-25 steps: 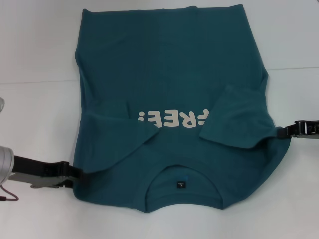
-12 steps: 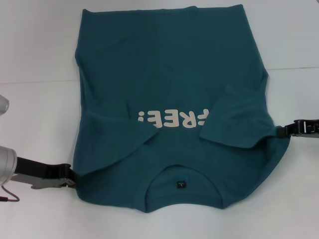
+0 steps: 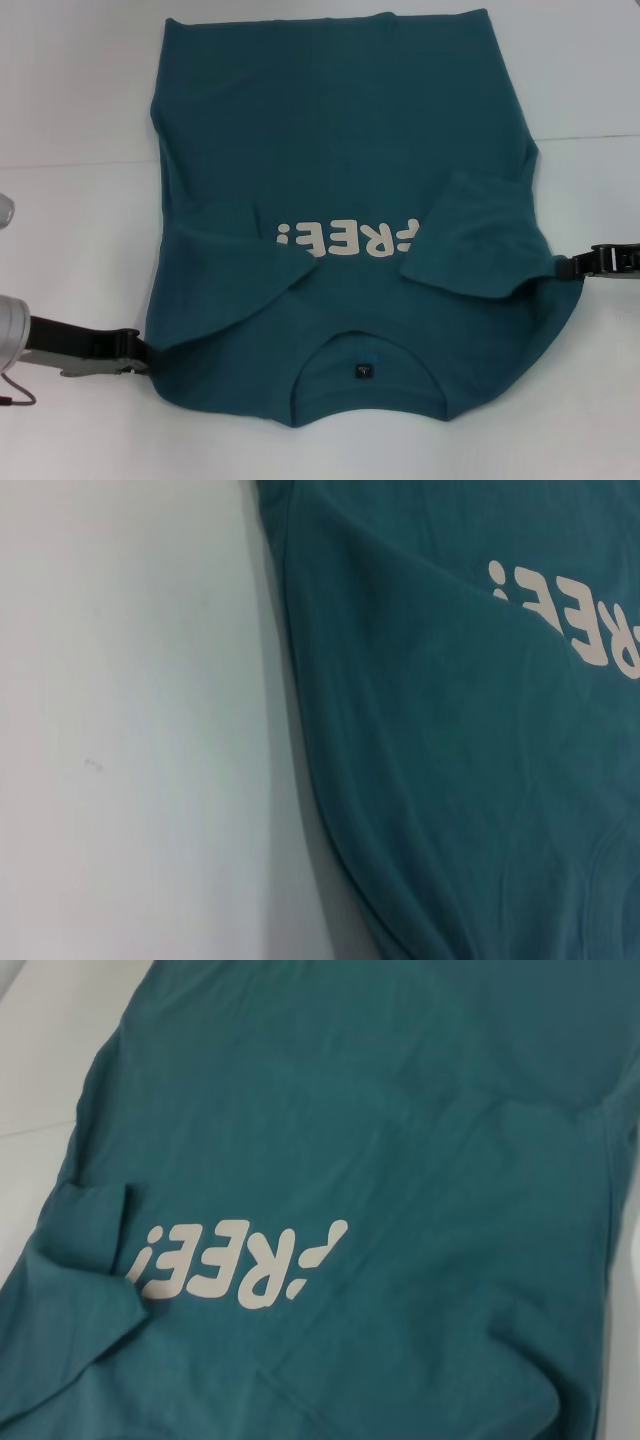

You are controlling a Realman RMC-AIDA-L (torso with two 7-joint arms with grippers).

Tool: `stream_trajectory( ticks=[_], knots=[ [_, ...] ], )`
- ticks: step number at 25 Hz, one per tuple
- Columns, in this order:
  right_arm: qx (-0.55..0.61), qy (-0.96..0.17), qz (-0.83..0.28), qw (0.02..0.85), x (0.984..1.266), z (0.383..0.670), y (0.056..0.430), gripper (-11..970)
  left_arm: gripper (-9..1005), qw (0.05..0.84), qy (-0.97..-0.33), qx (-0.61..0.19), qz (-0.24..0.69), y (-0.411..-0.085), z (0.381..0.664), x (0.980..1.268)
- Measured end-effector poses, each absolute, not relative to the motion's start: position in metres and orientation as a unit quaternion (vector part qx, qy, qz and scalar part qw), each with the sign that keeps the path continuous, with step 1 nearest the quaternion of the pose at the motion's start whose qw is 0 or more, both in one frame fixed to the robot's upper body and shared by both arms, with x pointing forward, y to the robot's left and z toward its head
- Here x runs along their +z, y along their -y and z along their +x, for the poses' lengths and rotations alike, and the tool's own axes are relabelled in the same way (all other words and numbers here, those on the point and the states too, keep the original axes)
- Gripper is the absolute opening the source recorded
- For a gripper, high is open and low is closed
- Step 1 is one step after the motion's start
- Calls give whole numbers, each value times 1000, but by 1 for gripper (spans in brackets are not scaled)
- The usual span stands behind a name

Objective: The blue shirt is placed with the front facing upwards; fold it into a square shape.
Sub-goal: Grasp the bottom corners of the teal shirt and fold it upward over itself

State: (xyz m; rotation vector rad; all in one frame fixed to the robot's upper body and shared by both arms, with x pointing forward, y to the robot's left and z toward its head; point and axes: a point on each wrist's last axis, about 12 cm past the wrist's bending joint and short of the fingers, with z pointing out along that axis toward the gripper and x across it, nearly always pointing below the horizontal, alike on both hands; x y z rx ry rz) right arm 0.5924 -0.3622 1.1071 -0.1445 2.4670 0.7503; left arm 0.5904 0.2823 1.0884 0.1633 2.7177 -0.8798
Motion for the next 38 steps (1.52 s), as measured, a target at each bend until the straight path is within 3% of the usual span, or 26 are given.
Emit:
stream_trajectory(
  ticks=[18, 38],
  knots=[
    [291, -888, -138, 329, 1106, 560, 367, 24, 40, 205, -911, -341, 107, -306, 563, 1074],
    [301, -847, -184, 398, 1088, 516, 379, 25, 41, 326, -833, -390, 220, -324, 522, 1070]
  ],
)
